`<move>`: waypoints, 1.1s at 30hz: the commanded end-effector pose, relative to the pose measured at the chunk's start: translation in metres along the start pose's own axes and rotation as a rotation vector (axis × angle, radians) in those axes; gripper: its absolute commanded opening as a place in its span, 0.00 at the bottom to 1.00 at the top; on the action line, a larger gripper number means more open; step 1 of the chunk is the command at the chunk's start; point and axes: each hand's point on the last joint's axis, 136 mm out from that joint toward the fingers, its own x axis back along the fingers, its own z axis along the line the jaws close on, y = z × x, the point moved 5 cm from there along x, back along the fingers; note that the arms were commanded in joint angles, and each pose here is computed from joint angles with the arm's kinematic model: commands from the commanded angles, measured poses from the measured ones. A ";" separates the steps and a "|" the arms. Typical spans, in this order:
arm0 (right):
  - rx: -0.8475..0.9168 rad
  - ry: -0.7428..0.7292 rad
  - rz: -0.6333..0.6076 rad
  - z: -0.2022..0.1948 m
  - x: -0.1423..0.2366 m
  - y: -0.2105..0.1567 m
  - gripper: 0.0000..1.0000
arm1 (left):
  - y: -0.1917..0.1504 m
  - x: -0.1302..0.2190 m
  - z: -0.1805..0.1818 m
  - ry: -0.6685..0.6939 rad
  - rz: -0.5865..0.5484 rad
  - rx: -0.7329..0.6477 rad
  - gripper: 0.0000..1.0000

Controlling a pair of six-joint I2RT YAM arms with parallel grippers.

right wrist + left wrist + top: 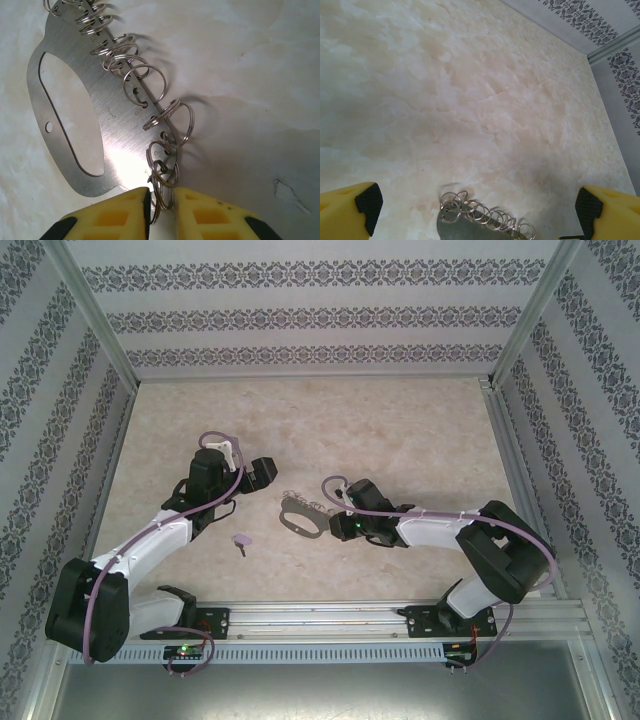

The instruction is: Put the keys on the keyring

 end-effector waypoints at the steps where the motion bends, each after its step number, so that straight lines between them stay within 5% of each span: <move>1: 0.024 0.013 -0.010 0.005 -0.001 0.007 0.19 | 0.002 0.000 -0.008 -0.032 -0.022 -0.008 1.00; 15: 0.025 0.006 -0.006 0.003 -0.001 0.006 0.00 | 0.005 0.000 -0.010 -0.037 -0.022 -0.012 1.00; 33: 0.230 0.166 -0.257 0.028 0.079 0.042 0.00 | 0.010 0.003 -0.034 -0.160 -0.010 -0.047 1.00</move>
